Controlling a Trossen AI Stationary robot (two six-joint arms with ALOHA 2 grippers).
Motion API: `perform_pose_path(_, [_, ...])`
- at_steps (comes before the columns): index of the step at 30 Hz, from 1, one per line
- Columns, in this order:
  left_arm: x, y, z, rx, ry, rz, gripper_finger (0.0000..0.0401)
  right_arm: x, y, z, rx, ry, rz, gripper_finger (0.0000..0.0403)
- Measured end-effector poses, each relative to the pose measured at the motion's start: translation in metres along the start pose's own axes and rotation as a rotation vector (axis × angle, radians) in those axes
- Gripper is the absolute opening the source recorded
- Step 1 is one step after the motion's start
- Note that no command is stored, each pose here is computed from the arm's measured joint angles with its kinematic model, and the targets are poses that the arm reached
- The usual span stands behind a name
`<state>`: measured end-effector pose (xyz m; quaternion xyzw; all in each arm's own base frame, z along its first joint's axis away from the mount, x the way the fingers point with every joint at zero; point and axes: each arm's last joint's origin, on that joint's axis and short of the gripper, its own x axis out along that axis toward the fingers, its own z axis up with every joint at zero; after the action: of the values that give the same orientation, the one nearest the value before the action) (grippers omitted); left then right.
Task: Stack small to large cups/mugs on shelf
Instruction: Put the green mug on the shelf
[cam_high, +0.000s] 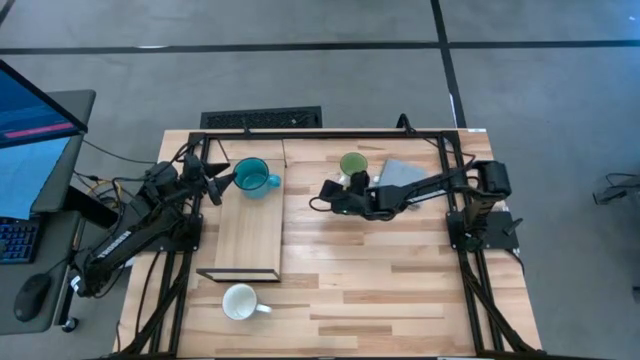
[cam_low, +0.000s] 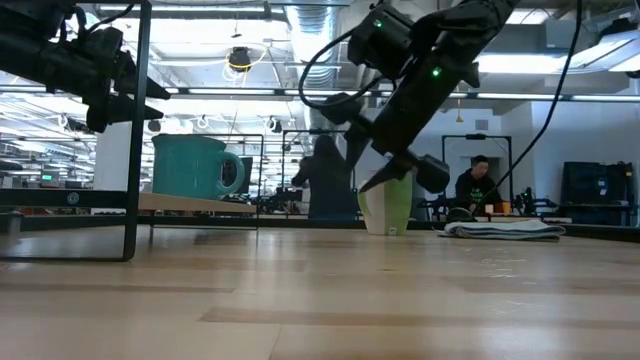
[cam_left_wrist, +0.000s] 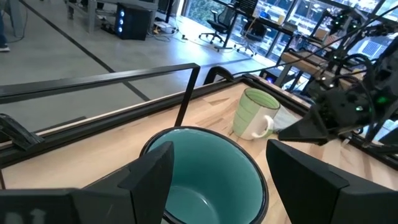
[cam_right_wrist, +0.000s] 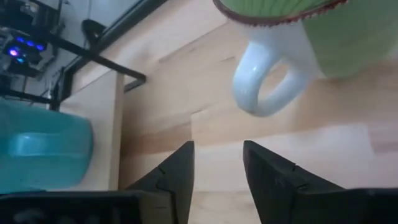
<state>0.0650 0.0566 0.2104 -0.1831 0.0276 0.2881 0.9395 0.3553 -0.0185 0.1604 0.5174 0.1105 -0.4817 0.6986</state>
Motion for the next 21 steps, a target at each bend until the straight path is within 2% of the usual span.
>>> perform_pose_path(4, [0.000,0.000,0.000,0.000,0.003,-0.006,0.0248,0.003,0.001,0.001,0.006,0.049,-0.002,0.0153])
perform_pose_path(12, [0.000,0.000,0.000,0.000,0.004,-0.008,0.0248,0.003,-0.001,0.002,-0.001,0.049,-0.020,0.0155])
perform_pose_path(17, [0.000,0.000,0.000,0.000,0.004,-0.009,0.0248,0.005,0.004,0.006,0.032,0.032,0.025,0.0157])
perform_pose_path(21, [0.000,0.000,0.000,0.000,0.004,-0.009,0.0248,0.010,0.007,0.013,0.015,0.010,0.051,0.0154])
